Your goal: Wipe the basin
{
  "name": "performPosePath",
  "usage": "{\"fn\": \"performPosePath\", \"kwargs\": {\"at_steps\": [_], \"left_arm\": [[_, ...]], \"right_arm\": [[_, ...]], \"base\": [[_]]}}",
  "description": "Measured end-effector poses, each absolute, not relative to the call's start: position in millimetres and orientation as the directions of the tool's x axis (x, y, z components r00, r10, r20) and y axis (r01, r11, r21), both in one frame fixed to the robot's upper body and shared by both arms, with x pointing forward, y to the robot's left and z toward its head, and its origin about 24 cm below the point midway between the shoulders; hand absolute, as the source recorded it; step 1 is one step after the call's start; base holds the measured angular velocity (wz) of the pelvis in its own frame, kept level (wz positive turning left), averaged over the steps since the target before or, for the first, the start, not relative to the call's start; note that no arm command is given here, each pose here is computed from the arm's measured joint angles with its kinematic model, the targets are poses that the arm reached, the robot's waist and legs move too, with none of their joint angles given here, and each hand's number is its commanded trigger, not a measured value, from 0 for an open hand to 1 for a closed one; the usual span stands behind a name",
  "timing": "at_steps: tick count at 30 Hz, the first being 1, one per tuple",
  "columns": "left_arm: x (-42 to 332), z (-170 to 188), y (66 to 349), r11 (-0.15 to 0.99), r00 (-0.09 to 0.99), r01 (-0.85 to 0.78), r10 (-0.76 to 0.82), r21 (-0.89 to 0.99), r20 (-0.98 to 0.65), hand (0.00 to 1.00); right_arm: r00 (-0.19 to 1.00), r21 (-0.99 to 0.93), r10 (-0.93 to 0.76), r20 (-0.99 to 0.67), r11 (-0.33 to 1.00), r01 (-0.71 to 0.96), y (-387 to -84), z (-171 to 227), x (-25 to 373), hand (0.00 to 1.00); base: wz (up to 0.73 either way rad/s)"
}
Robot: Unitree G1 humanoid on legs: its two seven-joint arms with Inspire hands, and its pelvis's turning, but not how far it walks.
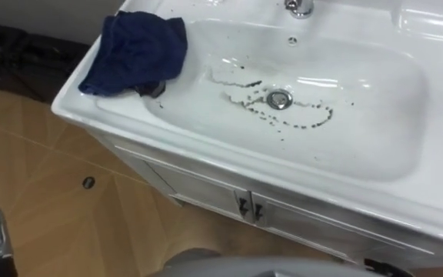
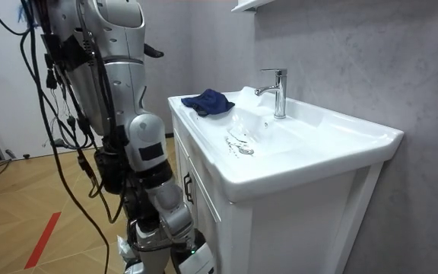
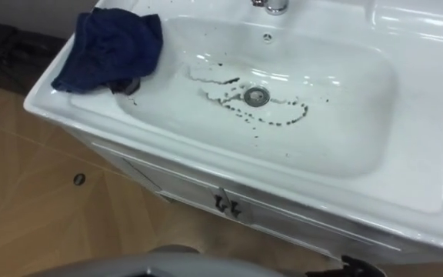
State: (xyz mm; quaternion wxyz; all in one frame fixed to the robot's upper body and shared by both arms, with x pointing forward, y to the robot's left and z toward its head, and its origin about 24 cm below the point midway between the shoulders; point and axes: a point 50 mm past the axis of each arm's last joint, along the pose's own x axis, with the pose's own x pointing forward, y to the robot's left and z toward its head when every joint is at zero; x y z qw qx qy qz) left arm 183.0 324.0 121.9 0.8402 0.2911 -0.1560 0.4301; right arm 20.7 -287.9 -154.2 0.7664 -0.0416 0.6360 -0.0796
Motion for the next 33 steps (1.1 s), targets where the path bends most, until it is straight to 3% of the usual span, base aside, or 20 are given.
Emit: {"fn": "performPosePath", "kwargs": {"at_steps": [9,17,25,33], "left_arm": [[194.7,106.5,309.5,0.548,0.684,-0.730,0.579,0.409,0.443,0.00],[209.0,75.4,293.7,0.648,0.809,-0.585,0.513,0.488,0.288,0.00],[216.1,57.2,295.5,0.653,0.833,-0.533,0.518,0.538,0.195,0.00],[220.1,43.9,293.7,0.661,0.842,-0.499,0.524,0.560,0.132,0.00]], "right_arm": [[0.147,-0.151,-0.159,-0.976,0.986,0.063,-285.1,-155.7,14.4,0.00],[0.039,-0.148,-0.148,-0.988,0.989,-0.005,-282.2,-157.4,-5.7,0.00],[-0.054,-0.125,-0.127,-0.990,0.991,-0.043,-275.4,-159.4,-19.8,0.00],[-0.063,-0.100,-0.104,-0.993,0.993,-0.056,-269.5,-161.4,-16.8,0.00]], "base": [[-0.11],[-0.13],[-0.14],[-0.08]]}}
